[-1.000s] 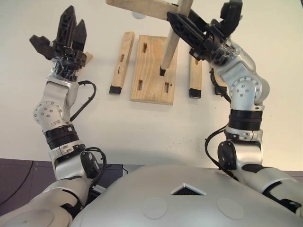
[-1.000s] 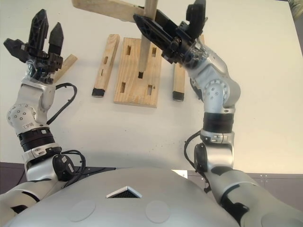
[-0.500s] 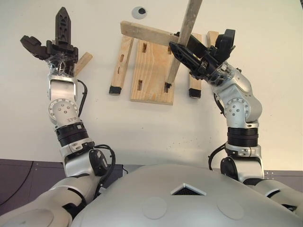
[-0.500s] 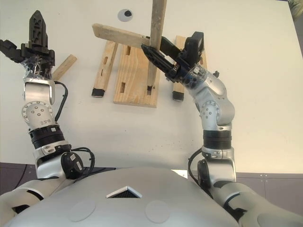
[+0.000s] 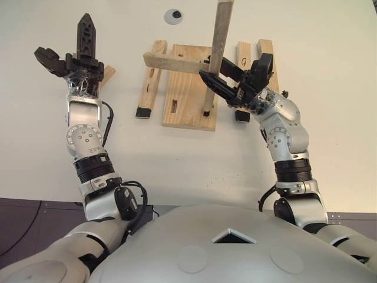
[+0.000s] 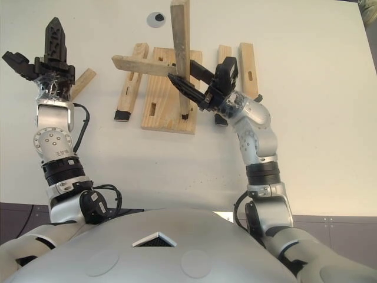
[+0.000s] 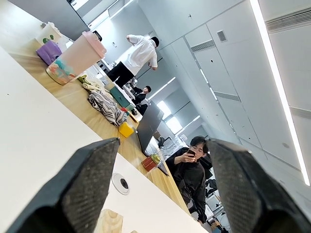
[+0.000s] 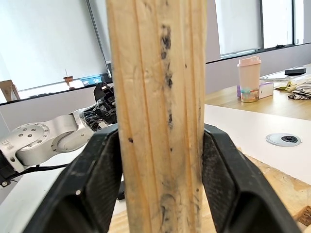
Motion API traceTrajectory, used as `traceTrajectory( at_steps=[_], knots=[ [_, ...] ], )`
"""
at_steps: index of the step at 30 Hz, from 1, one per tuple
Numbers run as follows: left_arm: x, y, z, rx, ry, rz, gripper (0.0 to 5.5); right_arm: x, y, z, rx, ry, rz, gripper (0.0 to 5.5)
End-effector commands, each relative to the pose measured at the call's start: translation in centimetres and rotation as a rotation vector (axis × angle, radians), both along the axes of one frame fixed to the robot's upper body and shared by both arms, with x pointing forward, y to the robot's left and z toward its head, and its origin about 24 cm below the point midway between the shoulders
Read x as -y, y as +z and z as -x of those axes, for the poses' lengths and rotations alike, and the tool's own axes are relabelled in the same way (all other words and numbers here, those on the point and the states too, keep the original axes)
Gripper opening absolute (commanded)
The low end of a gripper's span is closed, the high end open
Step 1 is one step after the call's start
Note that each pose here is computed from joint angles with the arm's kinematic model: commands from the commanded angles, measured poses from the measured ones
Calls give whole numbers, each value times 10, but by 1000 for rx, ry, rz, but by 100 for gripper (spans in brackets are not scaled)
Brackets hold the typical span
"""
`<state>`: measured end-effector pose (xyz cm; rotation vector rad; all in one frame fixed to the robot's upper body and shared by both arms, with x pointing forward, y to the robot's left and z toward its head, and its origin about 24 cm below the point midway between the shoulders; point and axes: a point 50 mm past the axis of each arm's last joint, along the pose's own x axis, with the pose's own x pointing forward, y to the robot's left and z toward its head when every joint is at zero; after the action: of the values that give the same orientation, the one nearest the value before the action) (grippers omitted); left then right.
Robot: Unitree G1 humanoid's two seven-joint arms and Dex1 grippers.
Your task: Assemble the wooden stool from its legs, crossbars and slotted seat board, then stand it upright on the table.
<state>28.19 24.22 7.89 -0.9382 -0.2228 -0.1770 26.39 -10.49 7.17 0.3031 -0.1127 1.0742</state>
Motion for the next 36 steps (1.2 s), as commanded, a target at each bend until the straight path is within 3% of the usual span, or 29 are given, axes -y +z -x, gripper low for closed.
traceTrajectory(
  at_steps=[1,7,25,31,36],
  knots=[
    [3,-4,3,-23,-4,6,331,14,-12,-1,-14,-17,115,217],
    [8,-6,6,-30,-5,19,331,17,-7,-6,34,-12,137,217],
    [5,-13,10,-80,-22,14,331,42,-64,26,-82,27,340,217],
    [8,-17,15,-89,1,25,331,56,-61,16,-127,79,531,217],
    [8,-23,19,-97,37,45,331,68,-49,9,-164,101,508,217]
  ],
)
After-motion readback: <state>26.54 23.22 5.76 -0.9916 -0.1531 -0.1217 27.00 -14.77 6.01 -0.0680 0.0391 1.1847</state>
